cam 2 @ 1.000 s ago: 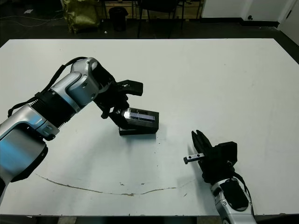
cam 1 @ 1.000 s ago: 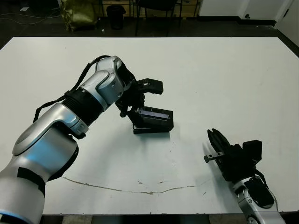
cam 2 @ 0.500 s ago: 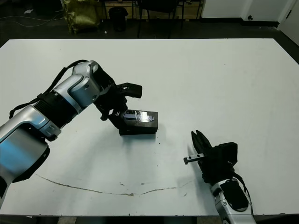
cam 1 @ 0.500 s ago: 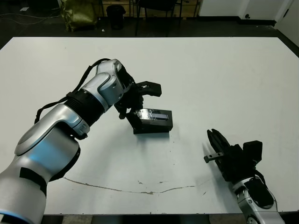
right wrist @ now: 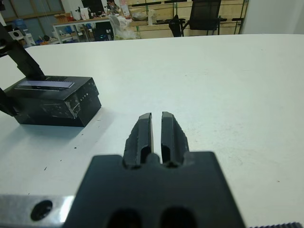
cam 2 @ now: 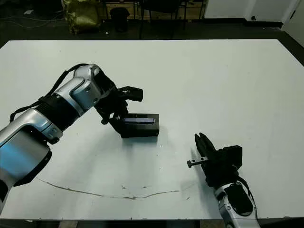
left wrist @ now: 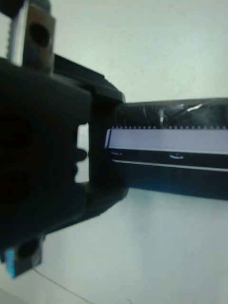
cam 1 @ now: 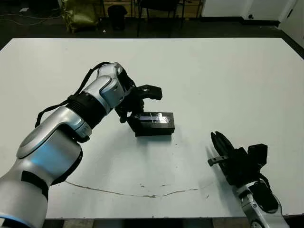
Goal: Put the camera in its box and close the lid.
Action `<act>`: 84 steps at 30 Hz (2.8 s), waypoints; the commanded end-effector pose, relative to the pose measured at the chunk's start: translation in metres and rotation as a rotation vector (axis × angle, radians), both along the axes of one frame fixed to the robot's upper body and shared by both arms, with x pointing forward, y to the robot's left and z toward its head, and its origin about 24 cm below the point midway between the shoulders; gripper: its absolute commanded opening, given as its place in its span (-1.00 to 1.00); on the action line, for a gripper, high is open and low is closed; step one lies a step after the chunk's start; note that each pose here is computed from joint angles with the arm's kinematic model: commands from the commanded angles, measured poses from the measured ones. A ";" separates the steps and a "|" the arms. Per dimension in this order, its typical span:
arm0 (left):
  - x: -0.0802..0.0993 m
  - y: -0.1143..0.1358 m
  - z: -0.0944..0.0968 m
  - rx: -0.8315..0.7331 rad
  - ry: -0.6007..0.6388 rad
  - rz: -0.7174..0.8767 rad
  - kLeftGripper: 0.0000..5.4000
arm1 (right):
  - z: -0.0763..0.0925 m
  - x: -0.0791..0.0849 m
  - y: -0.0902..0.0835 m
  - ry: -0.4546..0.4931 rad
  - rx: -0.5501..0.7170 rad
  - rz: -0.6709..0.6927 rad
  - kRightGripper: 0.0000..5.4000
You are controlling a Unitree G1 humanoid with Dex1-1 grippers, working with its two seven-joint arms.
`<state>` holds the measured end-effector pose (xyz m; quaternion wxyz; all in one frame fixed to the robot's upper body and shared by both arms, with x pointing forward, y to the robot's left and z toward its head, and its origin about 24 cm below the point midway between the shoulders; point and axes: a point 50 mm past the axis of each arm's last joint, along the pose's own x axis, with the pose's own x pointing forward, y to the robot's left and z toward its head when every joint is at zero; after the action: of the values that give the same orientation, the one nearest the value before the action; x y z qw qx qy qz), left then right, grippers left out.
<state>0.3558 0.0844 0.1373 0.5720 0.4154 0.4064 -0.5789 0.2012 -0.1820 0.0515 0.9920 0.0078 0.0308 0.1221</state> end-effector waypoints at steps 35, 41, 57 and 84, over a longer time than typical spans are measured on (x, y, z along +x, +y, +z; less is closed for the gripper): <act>-0.005 0.001 -0.020 0.084 0.039 0.056 -0.15 | -0.011 -0.004 -0.001 0.020 0.008 0.010 -1.00; -0.005 -0.005 -0.020 0.022 0.011 0.072 -0.15 | -0.013 -0.004 -0.001 0.019 0.020 0.014 -1.00; -0.008 -0.007 -0.023 -0.020 -0.113 -0.061 1.00 | -0.012 -0.005 -0.001 0.023 0.017 0.013 -1.00; -0.005 0.040 0.031 -0.645 -0.145 0.211 1.00 | -0.016 -0.005 0.000 0.033 -0.002 0.017 -1.00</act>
<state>0.3534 0.1151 0.1789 0.7482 0.2399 0.1840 -0.5906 0.1979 -0.1807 0.0412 0.9904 0.0134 0.0347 0.1335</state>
